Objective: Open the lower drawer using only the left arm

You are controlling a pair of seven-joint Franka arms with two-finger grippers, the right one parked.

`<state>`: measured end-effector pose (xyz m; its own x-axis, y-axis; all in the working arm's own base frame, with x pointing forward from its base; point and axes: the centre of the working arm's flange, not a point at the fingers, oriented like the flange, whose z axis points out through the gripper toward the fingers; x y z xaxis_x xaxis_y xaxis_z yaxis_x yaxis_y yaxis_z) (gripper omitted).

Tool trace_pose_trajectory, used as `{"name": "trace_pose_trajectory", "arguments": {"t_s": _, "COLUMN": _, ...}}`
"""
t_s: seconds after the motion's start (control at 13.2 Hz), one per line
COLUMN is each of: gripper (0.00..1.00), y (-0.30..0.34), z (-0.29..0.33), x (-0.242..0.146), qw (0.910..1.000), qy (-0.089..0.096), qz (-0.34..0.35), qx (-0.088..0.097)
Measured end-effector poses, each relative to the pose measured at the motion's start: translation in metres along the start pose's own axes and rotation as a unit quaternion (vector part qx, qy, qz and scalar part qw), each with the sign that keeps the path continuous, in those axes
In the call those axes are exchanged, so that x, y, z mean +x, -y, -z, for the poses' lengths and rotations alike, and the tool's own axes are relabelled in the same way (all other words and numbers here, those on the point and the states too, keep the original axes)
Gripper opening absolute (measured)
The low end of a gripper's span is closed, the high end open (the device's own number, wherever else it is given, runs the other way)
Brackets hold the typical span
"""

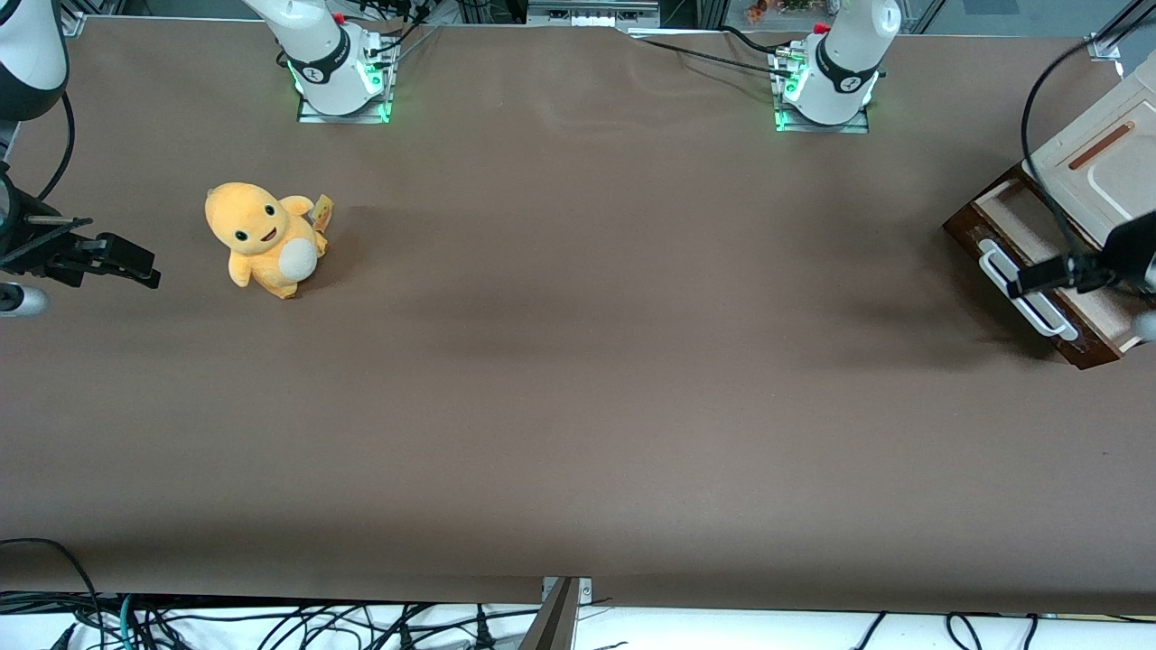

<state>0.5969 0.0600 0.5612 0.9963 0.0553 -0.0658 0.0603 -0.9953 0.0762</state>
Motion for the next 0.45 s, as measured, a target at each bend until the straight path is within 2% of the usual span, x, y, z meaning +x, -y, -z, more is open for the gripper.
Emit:
{"name": "trace_pose_trajectory", "arguments": {"t_s": 0.23, "gripper": 1.00, "y": -0.040, "z": 0.021, "x": -0.027, "qw": 0.9983, "qy": -0.013, "qz": -0.049, "qx": 0.027}}
{"name": "trace_pose_trajectory", "arguments": {"t_s": 0.45, "gripper": 1.00, "y": -0.040, "z": 0.022, "x": -0.037, "qw": 0.9980, "qy": -0.010, "qz": -0.055, "qx": 0.030}}
